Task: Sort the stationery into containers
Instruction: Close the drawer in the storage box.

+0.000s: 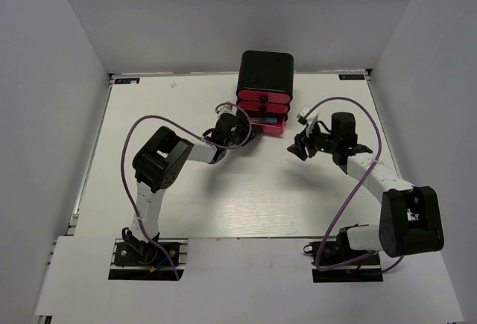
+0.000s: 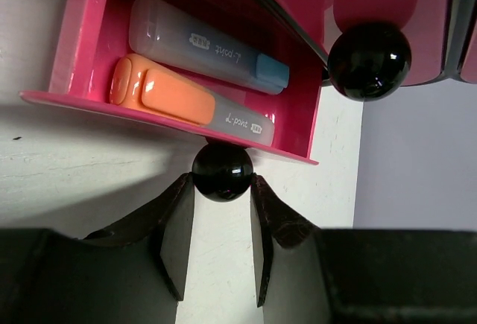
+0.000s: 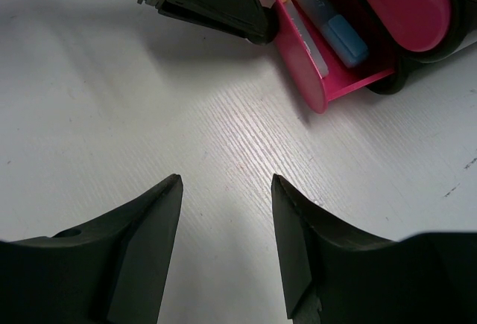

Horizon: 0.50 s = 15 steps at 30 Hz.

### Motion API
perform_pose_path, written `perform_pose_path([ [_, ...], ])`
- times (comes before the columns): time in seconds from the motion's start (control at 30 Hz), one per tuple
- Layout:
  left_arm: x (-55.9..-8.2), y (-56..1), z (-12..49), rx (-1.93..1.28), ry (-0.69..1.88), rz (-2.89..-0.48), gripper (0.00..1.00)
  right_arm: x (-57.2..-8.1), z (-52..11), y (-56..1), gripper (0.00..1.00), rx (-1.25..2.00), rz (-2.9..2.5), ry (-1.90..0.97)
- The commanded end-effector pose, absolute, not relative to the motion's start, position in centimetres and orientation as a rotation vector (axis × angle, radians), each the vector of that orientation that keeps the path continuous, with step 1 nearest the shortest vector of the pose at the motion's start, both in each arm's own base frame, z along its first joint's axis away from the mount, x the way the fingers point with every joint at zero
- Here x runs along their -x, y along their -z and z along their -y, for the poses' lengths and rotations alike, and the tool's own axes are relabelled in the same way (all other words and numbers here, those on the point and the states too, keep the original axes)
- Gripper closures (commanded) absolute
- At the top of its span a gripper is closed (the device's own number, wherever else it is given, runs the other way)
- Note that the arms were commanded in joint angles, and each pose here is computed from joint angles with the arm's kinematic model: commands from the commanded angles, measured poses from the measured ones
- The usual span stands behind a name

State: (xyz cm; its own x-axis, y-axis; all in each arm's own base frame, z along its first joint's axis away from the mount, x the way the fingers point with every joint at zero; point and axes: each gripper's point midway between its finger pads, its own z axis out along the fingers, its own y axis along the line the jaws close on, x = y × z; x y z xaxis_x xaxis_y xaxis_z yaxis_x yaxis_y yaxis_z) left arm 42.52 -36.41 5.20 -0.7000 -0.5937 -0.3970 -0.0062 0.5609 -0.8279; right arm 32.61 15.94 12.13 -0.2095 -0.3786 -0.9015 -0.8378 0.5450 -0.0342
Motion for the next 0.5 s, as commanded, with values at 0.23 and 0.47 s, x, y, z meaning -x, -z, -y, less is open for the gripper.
perform_pose_path([
  [0.23,-45.5,-8.4,38.1,0.450,1.176,-1.992,0.64,-32.6,-15.8,-12.7,0.43,1.016,-1.779,-0.586],
  [0.47,-46.4,-9.0,39.0,0.470,1.216,-1.975,0.64,-32.6,-15.6,-12.9,0.43,1.010,-1.777,-0.584],
])
